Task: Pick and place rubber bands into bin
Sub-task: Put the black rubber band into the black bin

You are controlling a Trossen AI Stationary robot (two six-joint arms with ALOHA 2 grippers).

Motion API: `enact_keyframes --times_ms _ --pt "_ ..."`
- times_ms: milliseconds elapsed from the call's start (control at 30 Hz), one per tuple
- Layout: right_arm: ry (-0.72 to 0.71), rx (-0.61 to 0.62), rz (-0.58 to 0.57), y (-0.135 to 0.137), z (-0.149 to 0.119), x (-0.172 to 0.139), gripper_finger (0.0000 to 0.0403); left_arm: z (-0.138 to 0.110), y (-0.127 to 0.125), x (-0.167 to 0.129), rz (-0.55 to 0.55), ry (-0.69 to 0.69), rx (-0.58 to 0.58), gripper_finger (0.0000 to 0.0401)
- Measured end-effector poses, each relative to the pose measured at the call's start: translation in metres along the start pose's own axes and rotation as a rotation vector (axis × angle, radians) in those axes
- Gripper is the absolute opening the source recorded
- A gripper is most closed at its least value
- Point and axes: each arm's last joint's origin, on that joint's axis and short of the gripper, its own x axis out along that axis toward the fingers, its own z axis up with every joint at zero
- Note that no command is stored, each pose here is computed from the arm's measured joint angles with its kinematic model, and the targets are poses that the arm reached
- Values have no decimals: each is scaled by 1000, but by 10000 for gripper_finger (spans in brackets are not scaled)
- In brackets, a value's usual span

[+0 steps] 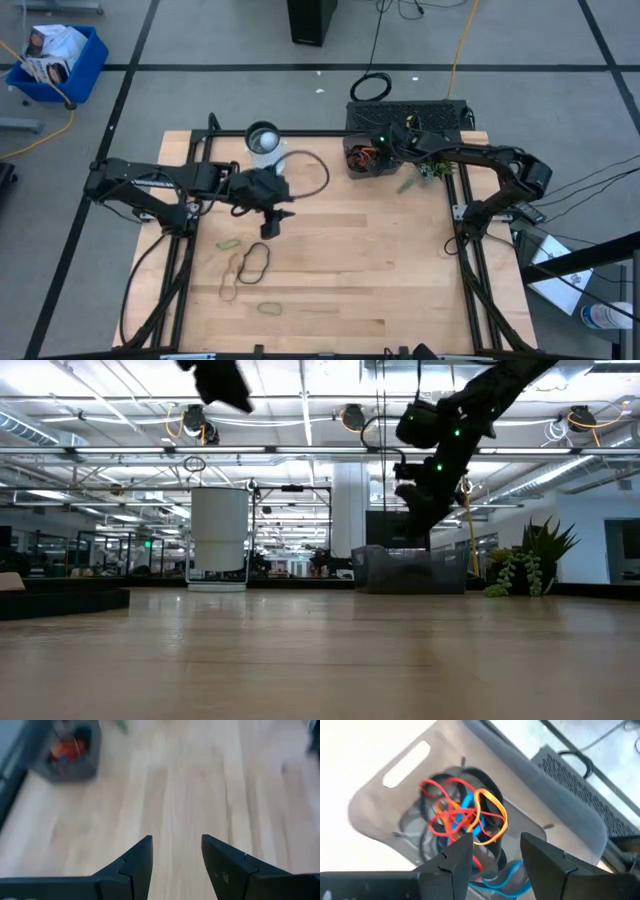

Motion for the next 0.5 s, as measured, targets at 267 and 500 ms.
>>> enact_keyframes --times_ms 267,500 --pt "-124 -20 52 9 5 -39 157 -26 -28 26 -59 303 103 177" --pt "-219 -26 95 14 5 -68 156 -44 -51 59 -79 511 188 177"
